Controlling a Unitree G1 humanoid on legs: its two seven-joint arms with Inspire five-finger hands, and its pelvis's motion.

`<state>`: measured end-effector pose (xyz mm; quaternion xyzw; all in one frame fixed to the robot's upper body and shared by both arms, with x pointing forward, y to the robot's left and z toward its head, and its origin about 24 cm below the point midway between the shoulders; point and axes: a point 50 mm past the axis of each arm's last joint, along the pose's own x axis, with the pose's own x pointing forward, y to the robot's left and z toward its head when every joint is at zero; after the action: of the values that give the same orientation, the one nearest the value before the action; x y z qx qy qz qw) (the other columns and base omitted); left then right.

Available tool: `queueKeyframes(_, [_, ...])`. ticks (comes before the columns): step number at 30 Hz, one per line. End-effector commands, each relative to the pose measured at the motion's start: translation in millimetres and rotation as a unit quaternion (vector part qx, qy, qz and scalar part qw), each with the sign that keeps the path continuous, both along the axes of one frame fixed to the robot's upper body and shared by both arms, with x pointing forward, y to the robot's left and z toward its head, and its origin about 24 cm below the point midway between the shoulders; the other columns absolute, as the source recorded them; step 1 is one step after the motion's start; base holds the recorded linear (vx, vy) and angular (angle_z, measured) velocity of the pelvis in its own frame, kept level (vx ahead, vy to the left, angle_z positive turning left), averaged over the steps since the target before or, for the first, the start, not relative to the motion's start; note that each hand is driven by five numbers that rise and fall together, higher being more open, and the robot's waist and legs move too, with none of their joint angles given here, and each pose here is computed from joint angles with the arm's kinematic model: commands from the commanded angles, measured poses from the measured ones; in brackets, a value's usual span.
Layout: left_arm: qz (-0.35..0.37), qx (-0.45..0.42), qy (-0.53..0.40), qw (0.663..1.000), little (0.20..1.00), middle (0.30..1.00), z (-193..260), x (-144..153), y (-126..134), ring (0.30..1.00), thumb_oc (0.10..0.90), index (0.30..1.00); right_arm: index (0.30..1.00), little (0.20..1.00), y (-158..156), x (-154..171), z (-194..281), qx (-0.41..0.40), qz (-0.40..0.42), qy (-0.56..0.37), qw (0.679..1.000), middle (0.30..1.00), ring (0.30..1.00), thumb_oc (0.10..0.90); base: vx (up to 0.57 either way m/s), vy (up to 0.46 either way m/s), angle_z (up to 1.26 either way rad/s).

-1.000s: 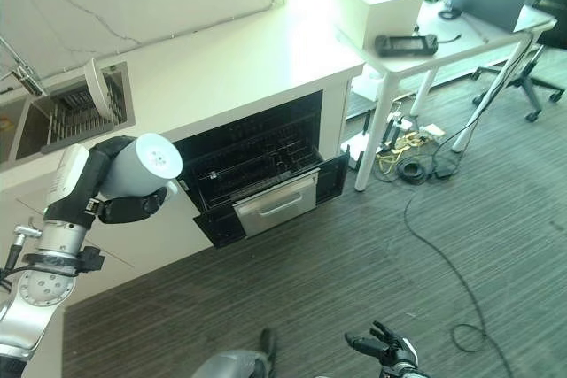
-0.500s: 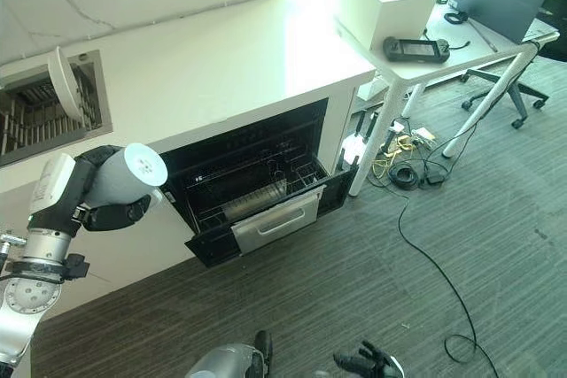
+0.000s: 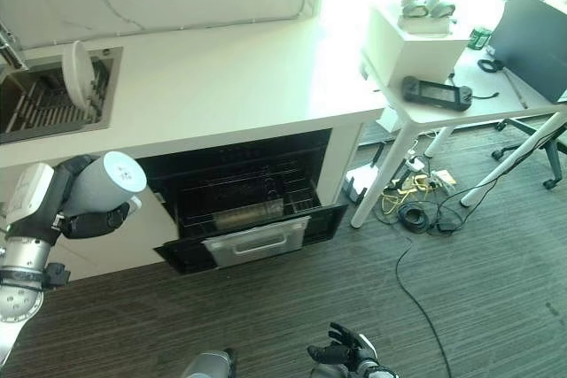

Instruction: Place the dishes in the dishwasher.

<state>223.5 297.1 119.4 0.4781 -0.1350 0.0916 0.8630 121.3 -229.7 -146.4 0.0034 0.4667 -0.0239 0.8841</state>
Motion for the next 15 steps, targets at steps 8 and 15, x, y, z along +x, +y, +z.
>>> queueKeyframes(8, [-0.092,-0.026,-0.176,0.980,0.300,0.300,74,20,-31,0.300,0.400,0.300,0.900,0.900,-38,-5,6,-0.045,-0.100,0.003,0.994,0.900,0.900,0.800,0.06,-0.011,0.49])
queueKeyframes(15, [-0.092,-0.028,-0.165,0.982,0.300,0.300,67,18,-30,0.300,0.400,0.300,0.900,0.900,-40,-15,2,-0.045,-0.149,0.025,0.987,0.900,0.900,0.800,0.10,0.246,0.06])
